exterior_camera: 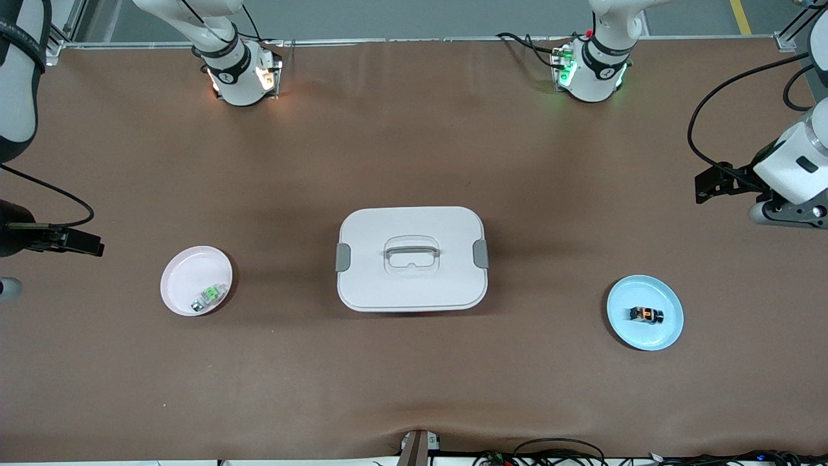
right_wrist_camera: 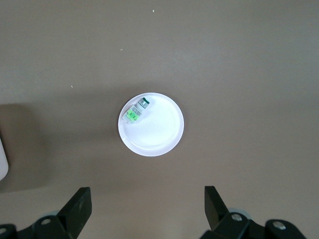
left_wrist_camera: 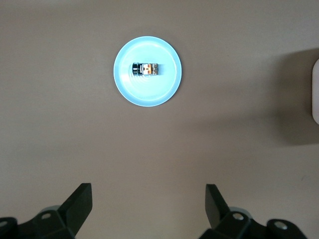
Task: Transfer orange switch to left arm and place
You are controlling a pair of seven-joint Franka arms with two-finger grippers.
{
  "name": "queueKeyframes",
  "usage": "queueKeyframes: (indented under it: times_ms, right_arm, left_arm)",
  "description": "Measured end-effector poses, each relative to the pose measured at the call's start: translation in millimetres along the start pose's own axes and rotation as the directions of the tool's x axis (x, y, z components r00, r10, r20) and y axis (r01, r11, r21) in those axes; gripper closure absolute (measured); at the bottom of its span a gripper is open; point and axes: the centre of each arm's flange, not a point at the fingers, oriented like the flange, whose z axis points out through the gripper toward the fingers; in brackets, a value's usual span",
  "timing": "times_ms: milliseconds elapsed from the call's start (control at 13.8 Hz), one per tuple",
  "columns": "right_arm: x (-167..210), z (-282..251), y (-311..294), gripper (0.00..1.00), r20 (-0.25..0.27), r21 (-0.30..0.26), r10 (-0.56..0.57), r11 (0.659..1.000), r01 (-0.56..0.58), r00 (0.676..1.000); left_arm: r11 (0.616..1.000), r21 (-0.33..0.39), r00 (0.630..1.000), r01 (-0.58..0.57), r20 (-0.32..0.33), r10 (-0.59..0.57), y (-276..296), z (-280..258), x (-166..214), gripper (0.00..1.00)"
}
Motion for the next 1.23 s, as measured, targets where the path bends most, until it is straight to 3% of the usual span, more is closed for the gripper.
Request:
queueKeyframes:
  times_ms: [290, 653, 1233]
  right_arm:
    - [-16.8, -30.9, -2.0, 0.0, -0.043, 0.006, -0.005, 1.0, 0.006, 0.999]
    - [-20.0, -34.2, -6.6, 0.0, -0.042, 0.009, -0.02, 1.0, 0.021, 0.999]
    - [-27.2, -37.0, -15.5, 0.0, -0.068, 0.005, -0.073, 0.997, 0.073, 0.995]
  left_arm:
    - [1.0, 0.003, 1.0, 0.019, -0.02, -0.019, -10.1, -10.1, -1.8, 0.0]
    - [0.999, 0.004, 0.999, 0.032, -0.042, -0.031, -17.9, -22.4, -2.4, 0.0]
    - [0.999, 0.012, 0.999, 0.05, -0.022, -0.05, -4.3, -46.3, -21.1, 0.0]
